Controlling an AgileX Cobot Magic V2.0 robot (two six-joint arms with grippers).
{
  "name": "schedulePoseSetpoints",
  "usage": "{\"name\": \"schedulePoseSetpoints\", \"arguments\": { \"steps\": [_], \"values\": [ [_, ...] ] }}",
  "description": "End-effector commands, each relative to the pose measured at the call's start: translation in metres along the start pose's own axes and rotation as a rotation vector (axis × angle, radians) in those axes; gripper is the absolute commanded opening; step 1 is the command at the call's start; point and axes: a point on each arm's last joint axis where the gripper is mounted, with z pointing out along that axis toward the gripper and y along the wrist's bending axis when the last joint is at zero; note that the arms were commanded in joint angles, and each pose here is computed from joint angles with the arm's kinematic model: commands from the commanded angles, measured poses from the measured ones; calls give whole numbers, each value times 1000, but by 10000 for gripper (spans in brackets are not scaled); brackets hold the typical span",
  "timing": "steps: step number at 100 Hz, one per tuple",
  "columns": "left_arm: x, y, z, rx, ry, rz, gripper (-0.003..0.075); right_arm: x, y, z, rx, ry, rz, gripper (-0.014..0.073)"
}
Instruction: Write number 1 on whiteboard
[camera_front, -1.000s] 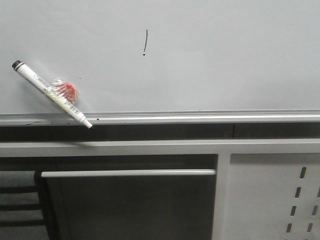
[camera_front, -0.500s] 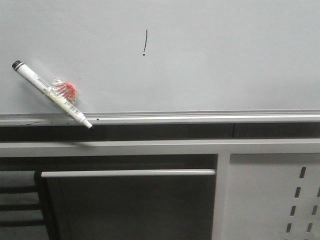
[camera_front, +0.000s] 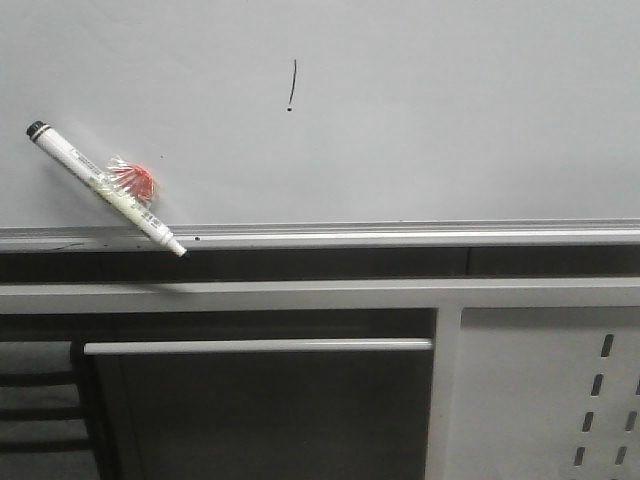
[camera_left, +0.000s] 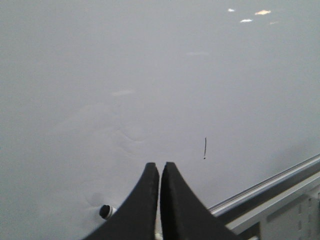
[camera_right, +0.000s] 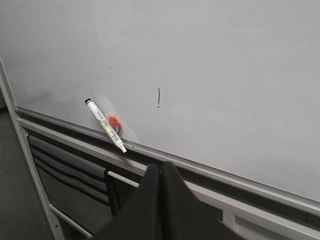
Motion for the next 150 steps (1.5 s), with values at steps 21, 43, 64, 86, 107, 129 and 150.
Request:
{"name": "schedulePoseSetpoints", "arguments": {
  "steps": [21, 43, 64, 86, 107, 129, 150],
  "values": [
    [10, 16, -7, -276, 87, -23, -20, -12, -3, -1, 43, -61, 17, -66],
    [50, 14, -25, -411, 126, -104, -20, -12, -3, -1, 43, -61, 17, -66],
    [79, 12, -29, -446, 183, -144, -20, -12, -3, -1, 44, -62, 16, -66],
    [79, 11, -29, -439, 191, -145, -20, -12, -3, -1, 44, -62, 16, -66],
    [79, 11, -29, -439, 191, -145, -20, -12, -3, -1, 44, -62, 16, -66],
    [79, 11, -29, -439, 191, -145, -20, -12, -3, -1, 44, -62, 16, -66],
    [79, 11, -29, -439, 191, -145, -20, -12, -3, -1, 44, -62, 16, -66]
  ]
}}
